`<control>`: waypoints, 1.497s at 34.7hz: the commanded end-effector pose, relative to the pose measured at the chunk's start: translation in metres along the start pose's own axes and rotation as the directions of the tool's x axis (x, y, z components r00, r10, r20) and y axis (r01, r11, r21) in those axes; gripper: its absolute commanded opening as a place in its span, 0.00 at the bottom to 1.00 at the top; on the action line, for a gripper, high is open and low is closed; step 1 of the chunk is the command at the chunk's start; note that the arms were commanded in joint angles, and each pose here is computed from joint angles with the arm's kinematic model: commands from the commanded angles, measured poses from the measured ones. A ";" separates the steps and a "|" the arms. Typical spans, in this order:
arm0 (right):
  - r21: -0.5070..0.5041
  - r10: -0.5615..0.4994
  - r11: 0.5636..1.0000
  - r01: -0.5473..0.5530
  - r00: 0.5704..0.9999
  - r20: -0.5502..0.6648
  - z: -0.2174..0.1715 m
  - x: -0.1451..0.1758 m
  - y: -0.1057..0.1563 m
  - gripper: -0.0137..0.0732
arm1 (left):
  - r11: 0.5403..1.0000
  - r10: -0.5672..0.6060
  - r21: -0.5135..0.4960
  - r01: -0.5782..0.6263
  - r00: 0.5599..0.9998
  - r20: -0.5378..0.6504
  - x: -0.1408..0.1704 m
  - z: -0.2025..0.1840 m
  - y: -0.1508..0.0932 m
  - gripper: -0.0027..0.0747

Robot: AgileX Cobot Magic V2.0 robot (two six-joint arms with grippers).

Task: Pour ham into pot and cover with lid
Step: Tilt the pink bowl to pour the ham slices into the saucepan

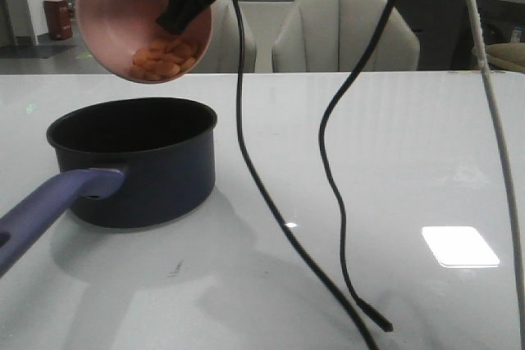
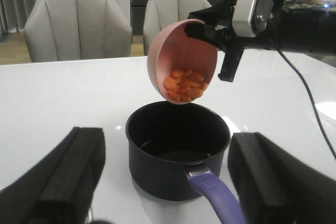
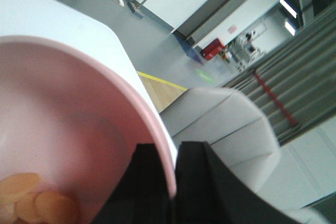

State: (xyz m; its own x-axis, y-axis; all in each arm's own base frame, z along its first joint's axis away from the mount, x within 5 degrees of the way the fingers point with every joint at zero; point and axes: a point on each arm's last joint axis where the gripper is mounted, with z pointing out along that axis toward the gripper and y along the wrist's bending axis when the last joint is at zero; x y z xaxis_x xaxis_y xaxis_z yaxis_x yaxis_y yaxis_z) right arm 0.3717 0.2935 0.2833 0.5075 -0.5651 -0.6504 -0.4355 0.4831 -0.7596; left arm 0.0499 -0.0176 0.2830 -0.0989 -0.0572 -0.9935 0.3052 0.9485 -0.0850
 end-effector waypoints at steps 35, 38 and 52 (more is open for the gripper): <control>0.290 0.228 0.909 -0.299 0.940 0.254 -0.026 -0.027 -0.017 0.32 | 1.000 -0.005 0.012 0.003 0.995 0.098 -0.015 -0.001 -0.001 0.72; 0.204 0.430 0.858 -0.472 0.876 0.218 -0.031 -0.034 -0.025 0.32 | 1.000 -0.005 0.012 0.003 0.995 0.098 -0.015 -0.001 -0.001 0.72; 0.034 0.617 0.770 -0.637 0.731 -0.291 -0.058 -0.034 -0.058 0.32 | 1.000 -0.005 0.012 0.003 0.995 0.098 -0.015 -0.001 -0.001 0.72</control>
State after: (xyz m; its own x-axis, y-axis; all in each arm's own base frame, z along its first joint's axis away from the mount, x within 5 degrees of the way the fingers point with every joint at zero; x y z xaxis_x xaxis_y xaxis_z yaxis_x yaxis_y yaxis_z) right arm 0.3420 0.2662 0.2998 -0.1328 -0.3647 -0.9216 -0.6577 0.7280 -0.1933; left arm 0.0499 -0.0176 0.2831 -0.0983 -0.0574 -0.9935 0.3052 0.9485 -0.0850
